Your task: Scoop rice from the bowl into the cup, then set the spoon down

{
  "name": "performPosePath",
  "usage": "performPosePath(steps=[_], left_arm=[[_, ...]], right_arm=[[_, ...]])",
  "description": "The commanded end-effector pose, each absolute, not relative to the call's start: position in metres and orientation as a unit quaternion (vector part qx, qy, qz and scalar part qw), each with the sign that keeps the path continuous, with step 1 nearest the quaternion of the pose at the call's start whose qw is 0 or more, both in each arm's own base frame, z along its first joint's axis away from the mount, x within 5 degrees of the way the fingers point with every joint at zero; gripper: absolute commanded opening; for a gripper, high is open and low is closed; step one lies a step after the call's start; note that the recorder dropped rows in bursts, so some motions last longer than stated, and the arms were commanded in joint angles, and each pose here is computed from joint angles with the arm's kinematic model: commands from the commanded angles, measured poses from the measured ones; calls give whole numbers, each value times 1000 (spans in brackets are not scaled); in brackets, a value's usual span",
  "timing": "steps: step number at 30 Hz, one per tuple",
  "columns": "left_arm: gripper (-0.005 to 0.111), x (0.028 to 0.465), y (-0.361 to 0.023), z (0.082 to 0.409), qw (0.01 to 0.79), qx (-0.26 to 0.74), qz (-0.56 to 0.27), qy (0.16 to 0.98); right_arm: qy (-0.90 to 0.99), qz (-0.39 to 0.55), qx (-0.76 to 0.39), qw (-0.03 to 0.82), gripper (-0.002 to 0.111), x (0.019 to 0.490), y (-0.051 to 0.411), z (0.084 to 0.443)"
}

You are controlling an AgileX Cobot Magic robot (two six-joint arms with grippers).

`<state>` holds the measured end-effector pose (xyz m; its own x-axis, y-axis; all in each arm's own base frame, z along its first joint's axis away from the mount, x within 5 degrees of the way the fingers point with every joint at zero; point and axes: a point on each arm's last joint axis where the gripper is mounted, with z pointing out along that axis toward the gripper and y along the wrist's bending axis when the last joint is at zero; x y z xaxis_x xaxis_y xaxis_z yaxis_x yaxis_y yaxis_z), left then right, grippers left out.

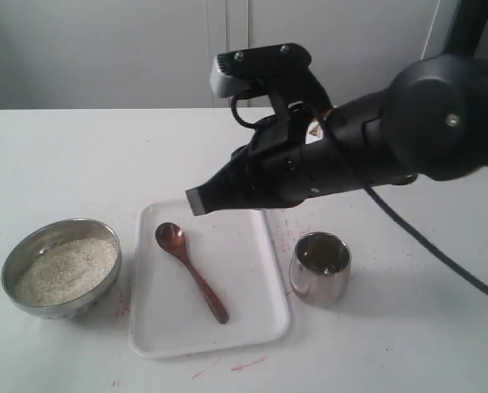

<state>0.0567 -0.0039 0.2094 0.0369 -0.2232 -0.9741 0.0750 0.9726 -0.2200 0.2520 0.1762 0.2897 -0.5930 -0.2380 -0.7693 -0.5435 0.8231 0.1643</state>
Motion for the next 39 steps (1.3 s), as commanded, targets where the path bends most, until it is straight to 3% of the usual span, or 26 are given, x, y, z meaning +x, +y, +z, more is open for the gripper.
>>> performPosePath(steps=[1, 18, 39], left_arm=[[14, 56, -4, 211, 721, -57, -109, 682], [14, 56, -4, 211, 721, -57, -109, 682], [14, 56, -4, 211, 721, -57, -109, 682]], right_arm=[[851, 187, -247, 424, 0, 233, 163, 300], [774, 199, -217, 560, 0, 143, 97, 303], [717, 261, -130, 633, 0, 81, 52, 262]])
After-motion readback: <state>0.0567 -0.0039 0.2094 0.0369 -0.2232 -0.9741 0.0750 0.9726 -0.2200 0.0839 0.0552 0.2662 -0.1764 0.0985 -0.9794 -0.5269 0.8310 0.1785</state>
